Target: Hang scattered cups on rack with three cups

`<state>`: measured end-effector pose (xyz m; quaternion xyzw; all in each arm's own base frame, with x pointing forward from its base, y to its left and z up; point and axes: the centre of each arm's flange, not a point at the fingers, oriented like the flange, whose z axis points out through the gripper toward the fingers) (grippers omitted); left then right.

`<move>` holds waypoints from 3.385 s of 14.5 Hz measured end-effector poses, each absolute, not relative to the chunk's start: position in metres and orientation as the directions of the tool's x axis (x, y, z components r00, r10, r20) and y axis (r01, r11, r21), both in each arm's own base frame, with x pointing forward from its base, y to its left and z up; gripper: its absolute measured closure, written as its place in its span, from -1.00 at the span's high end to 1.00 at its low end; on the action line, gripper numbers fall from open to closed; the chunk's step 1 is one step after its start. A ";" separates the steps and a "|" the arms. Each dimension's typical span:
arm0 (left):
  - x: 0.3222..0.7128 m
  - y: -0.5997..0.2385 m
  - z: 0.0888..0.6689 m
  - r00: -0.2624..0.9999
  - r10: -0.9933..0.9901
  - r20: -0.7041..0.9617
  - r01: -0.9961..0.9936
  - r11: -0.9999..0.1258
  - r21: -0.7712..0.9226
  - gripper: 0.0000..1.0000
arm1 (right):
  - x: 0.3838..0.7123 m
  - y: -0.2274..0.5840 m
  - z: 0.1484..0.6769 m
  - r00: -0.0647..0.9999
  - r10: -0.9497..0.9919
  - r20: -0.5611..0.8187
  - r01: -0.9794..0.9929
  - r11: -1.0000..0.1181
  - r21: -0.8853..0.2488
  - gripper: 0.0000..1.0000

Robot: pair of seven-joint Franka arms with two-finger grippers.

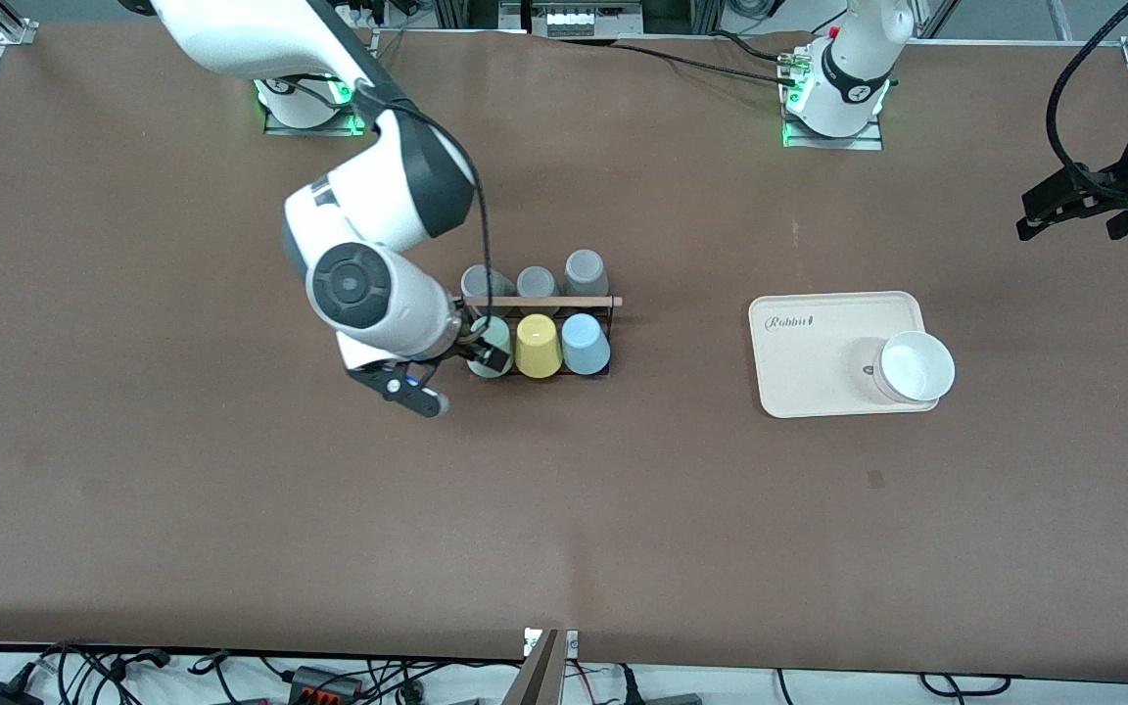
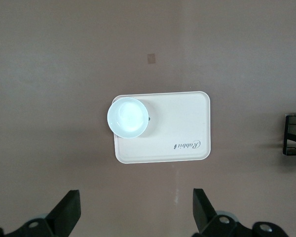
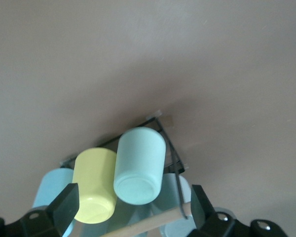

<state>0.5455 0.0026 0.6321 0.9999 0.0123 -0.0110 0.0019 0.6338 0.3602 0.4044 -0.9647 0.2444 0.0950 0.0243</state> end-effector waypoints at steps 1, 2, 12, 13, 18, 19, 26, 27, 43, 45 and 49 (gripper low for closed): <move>0.546 0.003 0.632 0.999 0.024 -0.022 0.025 -1.000 0.004 1.00 | 0.644 0.341 0.416 0.861 -0.471 -0.192 -0.482 -0.876 -0.006 1.00; 0.546 0.003 0.632 0.999 0.024 -0.022 0.025 -1.000 0.004 1.00 | 0.656 0.316 0.427 0.868 -0.460 -0.188 -0.471 -0.882 -0.019 1.00; 0.546 0.002 0.632 0.999 0.024 -0.022 0.024 -1.000 0.004 1.00 | 0.697 0.076 0.530 0.972 -0.233 -0.034 -0.234 -0.971 -0.048 1.00; 0.546 0.002 0.632 0.999 0.024 -0.022 0.024 -1.000 0.004 1.00 | 0.694 0.067 0.542 0.980 -0.198 -0.012 -0.199 -0.979 -0.036 1.00; 0.546 0.002 0.632 0.999 0.024 -0.023 0.024 -1.000 0.004 1.00 | 0.668 -0.013 0.578 0.998 -0.055 0.043 -0.054 -0.999 -0.005 1.00; 0.546 0.002 0.632 0.999 0.024 -0.023 0.024 -1.000 0.004 1.00 | 0.663 -0.023 0.584 0.998 -0.035 0.050 -0.035 -0.999 -0.001 1.00; 0.546 0.002 0.632 0.999 0.024 -0.023 0.024 -1.000 0.004 1.00 | 0.633 -0.026 0.599 0.998 -0.015 0.056 -0.015 -1.000 0.009 1.00; 0.546 0.002 0.631 0.999 0.024 -0.023 0.024 -1.000 0.004 1.00 | 0.627 -0.026 0.597 0.998 -0.014 0.066 -0.014 -1.000 0.011 1.00; 0.547 -0.001 0.632 1.000 0.023 -0.016 0.024 -0.999 0.033 1.00 | 0.567 -0.022 0.582 0.999 0.023 0.033 0.022 -0.999 0.023 1.00; 0.547 -0.001 0.632 1.000 0.023 -0.016 0.024 -0.999 0.034 1.00 | 0.567 -0.020 0.582 0.999 0.025 0.032 0.025 -0.999 0.023 1.00; 0.547 -0.001 0.631 1.000 0.014 -0.017 0.015 -0.999 0.034 1.00 | 0.567 -0.018 0.582 0.999 0.029 0.032 0.028 -0.999 0.023 1.00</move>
